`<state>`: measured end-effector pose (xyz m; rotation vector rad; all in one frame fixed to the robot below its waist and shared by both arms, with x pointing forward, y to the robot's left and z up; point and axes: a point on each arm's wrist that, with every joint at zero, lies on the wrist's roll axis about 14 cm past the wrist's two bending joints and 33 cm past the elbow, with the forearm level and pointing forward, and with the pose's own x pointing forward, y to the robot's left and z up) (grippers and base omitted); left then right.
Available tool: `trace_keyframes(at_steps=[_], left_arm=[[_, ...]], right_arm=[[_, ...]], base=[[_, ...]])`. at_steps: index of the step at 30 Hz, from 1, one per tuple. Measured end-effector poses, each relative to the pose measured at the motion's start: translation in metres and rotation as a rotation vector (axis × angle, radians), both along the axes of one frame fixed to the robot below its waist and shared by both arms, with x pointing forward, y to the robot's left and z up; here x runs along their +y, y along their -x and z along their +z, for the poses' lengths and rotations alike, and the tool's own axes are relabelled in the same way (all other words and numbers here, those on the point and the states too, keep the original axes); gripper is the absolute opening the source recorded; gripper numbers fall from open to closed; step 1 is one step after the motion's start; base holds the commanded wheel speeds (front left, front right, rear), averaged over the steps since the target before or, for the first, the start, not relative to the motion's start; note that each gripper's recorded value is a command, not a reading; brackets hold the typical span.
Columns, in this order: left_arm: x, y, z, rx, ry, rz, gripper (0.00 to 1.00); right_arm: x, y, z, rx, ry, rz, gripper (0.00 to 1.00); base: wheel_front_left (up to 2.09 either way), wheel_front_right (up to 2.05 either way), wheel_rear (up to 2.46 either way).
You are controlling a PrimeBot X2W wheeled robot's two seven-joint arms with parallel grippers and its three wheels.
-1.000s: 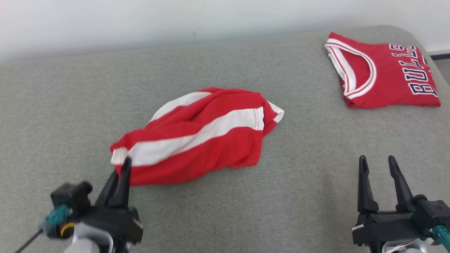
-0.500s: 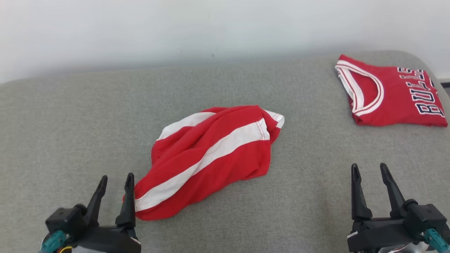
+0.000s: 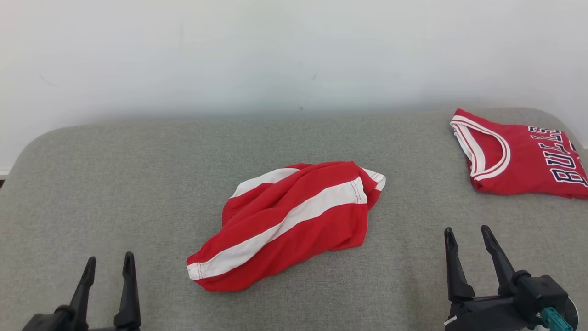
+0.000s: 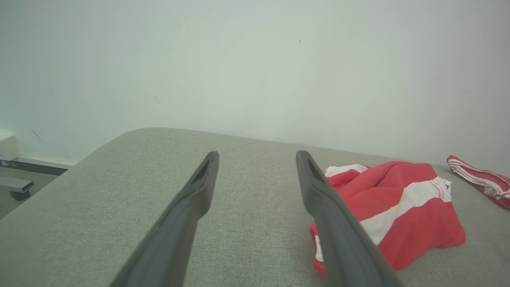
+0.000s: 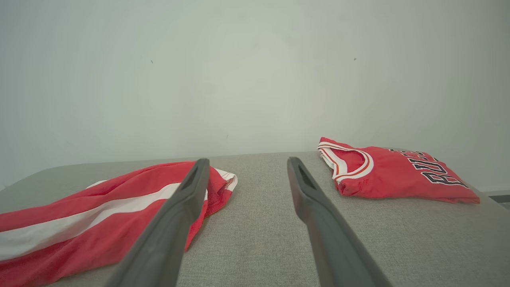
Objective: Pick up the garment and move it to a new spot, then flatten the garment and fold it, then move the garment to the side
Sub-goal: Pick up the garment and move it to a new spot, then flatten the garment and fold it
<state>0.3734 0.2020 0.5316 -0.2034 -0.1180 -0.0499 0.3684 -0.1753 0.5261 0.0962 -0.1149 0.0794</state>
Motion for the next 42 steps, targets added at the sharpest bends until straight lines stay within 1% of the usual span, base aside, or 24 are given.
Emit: trace_keyframes(at_steps=[6,11,16,29,42], left_arm=[[0.017,0.019,-0.003,0.002,-0.05,0.039,1.0],[0.017,0.027,-0.005,0.001,-0.056,0.046,1.0],[0.015,0.033,-0.009,0.005,-0.036,0.048,1.0],[0.009,0.036,-0.015,0.012,-0.045,0.014,1.0],[0.01,0.041,-0.019,0.02,-0.058,0.009,1.0]], right_arm=[[0.007,0.002,0.001,-0.004,0.0,0.023,1.0],[0.012,0.005,-0.005,0.014,-0.005,0.038,1.0],[0.014,0.011,-0.014,0.042,-0.011,0.046,1.0],[0.018,0.018,-0.021,0.058,-0.017,0.053,1.0],[0.018,0.019,-0.02,0.056,-0.017,0.055,1.0]], base=[[0.0,0.0,0.0],[0.0,0.0,0.0],[0.0,0.0,0.0],[0.0,0.0,0.0],[0.0,0.0,0.0]])
